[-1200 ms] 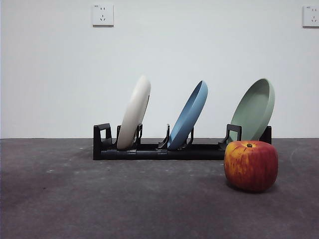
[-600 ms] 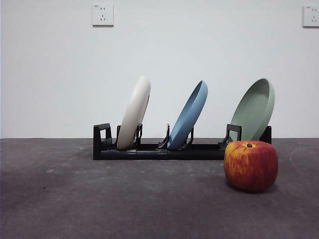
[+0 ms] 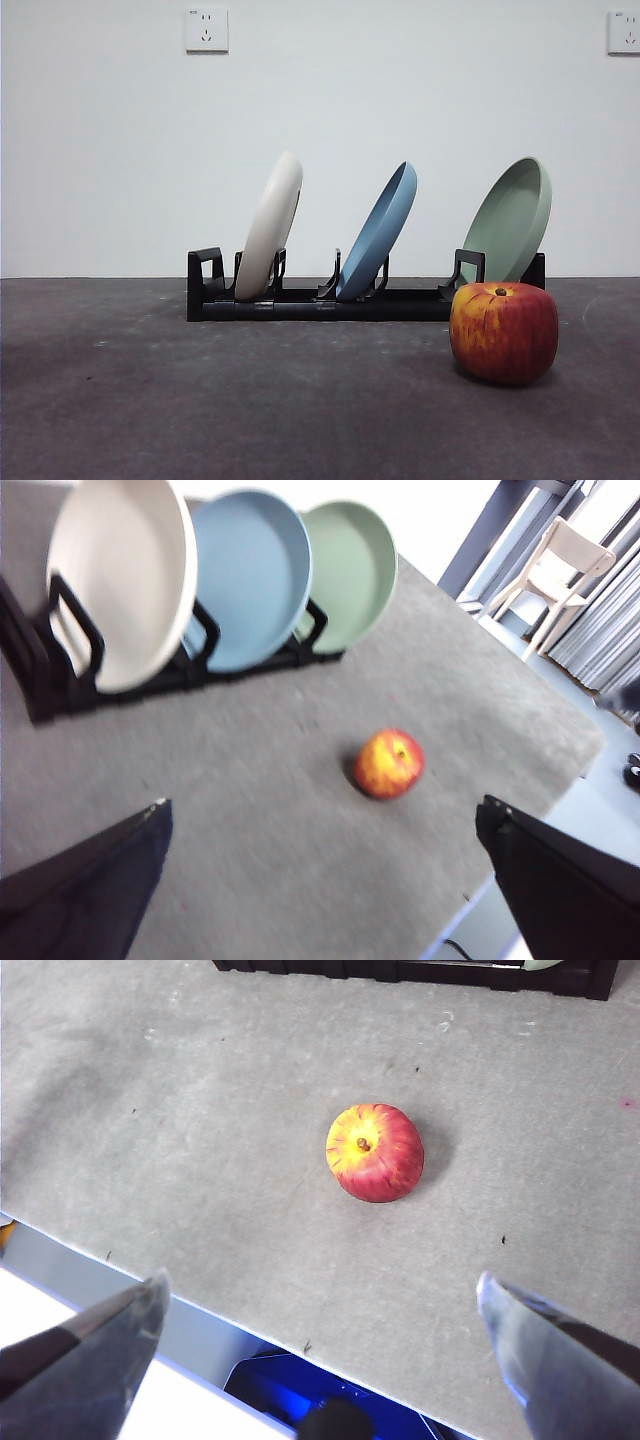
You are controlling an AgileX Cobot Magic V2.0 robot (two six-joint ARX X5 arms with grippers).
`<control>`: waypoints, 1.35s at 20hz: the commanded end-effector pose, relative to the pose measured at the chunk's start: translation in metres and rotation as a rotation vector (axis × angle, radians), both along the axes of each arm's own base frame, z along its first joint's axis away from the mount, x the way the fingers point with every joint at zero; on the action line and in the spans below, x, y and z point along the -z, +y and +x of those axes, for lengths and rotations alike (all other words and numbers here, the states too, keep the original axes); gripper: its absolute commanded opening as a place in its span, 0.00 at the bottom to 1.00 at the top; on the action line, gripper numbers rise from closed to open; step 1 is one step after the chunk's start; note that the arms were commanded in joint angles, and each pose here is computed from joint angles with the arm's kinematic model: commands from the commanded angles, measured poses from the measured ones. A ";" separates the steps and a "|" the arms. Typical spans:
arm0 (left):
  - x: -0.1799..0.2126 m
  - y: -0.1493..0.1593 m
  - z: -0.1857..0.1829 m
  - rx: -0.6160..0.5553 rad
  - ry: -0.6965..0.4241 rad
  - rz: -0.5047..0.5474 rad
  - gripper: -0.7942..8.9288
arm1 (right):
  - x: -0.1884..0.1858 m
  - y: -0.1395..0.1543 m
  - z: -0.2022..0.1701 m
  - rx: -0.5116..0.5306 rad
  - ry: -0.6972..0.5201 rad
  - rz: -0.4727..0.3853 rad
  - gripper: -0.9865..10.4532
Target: Take the yellow plate from the plate rack,put the plate on the table,take the apple from the table,put the apple in the plate
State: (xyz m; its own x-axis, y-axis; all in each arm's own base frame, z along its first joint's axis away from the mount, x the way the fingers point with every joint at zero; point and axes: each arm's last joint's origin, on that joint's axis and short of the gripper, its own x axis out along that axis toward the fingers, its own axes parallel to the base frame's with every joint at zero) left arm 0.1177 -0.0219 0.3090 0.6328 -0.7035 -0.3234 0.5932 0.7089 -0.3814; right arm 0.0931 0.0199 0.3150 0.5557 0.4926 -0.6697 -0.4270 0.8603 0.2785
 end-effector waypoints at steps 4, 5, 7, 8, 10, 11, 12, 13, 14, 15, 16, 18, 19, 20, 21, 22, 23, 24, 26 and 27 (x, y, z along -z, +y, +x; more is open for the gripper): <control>-0.019 -0.019 0.054 0.018 -0.009 0.043 0.63 | -0.001 0.000 0.001 0.006 0.002 0.004 0.72; -0.022 -0.025 0.067 0.021 -0.010 0.054 0.63 | -0.001 0.000 0.002 0.006 0.003 0.004 0.72; -0.029 -0.041 0.098 0.027 -0.024 0.076 0.63 | -0.001 0.000 0.002 0.006 0.003 0.004 0.72; -0.032 -0.048 0.112 0.014 -0.031 0.090 0.63 | -0.001 0.000 0.002 0.006 0.003 0.004 0.72; -0.036 -0.064 0.145 -0.004 -0.036 0.114 0.63 | 0.000 0.000 0.002 0.006 0.009 0.004 0.72; -0.037 -0.071 0.161 -0.004 -0.029 0.121 0.63 | 0.000 0.000 0.003 0.007 0.008 0.004 0.72; -0.037 -0.078 0.177 0.002 -0.021 0.126 0.63 | 0.000 0.000 0.003 0.007 0.008 0.004 0.72; -0.036 -0.086 0.193 0.013 -0.013 0.128 0.63 | 0.000 0.000 0.003 0.007 0.009 0.004 0.72; -0.035 -0.094 0.207 0.022 -0.007 0.130 0.63 | 0.000 0.000 0.002 0.008 0.010 0.005 0.72; -0.033 -0.101 0.221 0.023 -0.002 0.136 0.63 | 0.000 0.000 0.002 0.008 0.010 0.005 0.72; -0.031 -0.108 0.233 0.010 0.001 0.149 0.63 | 0.000 0.000 0.002 0.008 0.012 0.005 0.72; -0.023 -0.120 0.254 -0.015 0.008 0.174 0.63 | 0.000 0.000 0.002 0.009 0.013 0.005 0.72; -0.018 -0.125 0.264 -0.025 0.013 0.185 0.63 | 0.000 0.000 0.002 0.010 0.014 0.007 0.72; -0.014 -0.129 0.271 -0.030 0.018 0.192 0.63 | 0.000 0.000 0.002 0.014 0.018 0.010 0.72; -0.007 -0.134 0.278 -0.029 0.025 0.197 0.63 | 0.000 0.000 0.002 0.016 0.020 0.012 0.72; -0.001 -0.137 0.284 -0.036 0.035 0.207 0.63 | 0.000 0.000 0.002 0.019 0.021 0.013 0.72; 0.007 -0.140 0.289 -0.035 0.049 0.215 0.63 | 0.000 0.000 0.002 0.019 0.021 0.014 0.72; 0.014 -0.143 0.292 -0.030 0.064 0.221 0.63 | 0.000 0.000 0.002 0.019 0.022 0.014 0.72; 0.029 -0.146 0.297 -0.023 0.097 0.234 0.63 | 0.000 0.000 0.002 0.019 0.021 0.014 0.72; 0.034 -0.149 0.298 -0.017 0.109 0.239 0.63 | 0.000 0.000 0.002 0.019 0.022 0.014 0.72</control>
State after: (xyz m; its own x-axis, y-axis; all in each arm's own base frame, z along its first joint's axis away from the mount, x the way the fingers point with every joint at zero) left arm 0.4155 -0.1684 0.2764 0.5977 -0.5857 -0.5475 0.5429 0.7982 -0.2611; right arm 0.0955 0.0200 0.3140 0.5472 0.4920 -0.6771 -0.4077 0.8632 0.2978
